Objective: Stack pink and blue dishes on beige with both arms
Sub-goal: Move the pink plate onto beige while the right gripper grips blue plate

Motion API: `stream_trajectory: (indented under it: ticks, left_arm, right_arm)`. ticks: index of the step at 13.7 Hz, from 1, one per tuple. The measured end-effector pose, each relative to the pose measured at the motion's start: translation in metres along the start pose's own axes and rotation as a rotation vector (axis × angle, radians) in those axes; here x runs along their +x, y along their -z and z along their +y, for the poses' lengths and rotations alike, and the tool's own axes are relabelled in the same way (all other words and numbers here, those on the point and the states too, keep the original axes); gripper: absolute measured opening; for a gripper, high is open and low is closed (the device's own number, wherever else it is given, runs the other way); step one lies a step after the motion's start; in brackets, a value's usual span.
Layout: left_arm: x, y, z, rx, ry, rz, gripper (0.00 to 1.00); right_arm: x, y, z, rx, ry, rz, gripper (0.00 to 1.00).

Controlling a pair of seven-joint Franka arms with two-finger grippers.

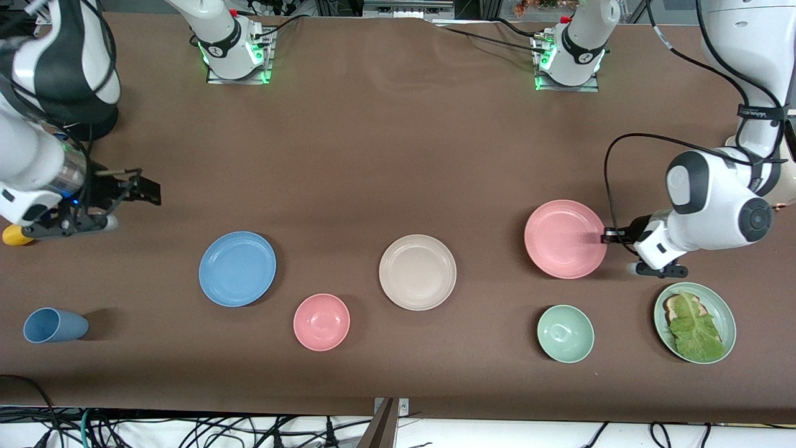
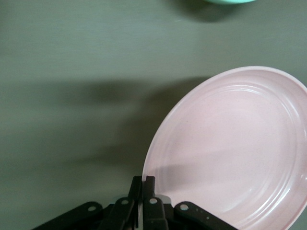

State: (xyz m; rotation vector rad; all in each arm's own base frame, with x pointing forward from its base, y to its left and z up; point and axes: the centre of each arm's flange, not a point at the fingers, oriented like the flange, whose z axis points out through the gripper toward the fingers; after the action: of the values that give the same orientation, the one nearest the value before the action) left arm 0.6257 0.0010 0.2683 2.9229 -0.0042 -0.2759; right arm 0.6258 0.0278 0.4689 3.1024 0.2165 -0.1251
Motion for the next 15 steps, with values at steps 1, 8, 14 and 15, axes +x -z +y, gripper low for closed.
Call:
stream_trajectory:
  ticks: [1, 8, 14, 15]
  left_arm:
    - [0.001, -0.001, 0.018, -0.001, 0.016, 0.001, 0.05]
    - [-0.004, -0.014, 0.123, 0.000, 0.147, -0.016, 0.05]
    - [-0.014, -0.026, 0.180, 0.019, 0.216, -0.026, 0.05]
    - [-0.016, -0.029, 0.188, 0.022, 0.231, -0.028, 0.05]
  right_arm:
    - [0.008, -0.015, 0.000, -0.002, 0.001, 0.004, 1.00]
    - [0.052, -0.119, -0.001, -0.017, 0.007, 0.016, 1.00]
    - [0.069, -0.188, 0.009, -0.028, -0.002, 0.051, 1.00]
    - [0.071, -0.201, 0.013, -0.029, -0.008, 0.057, 1.00]
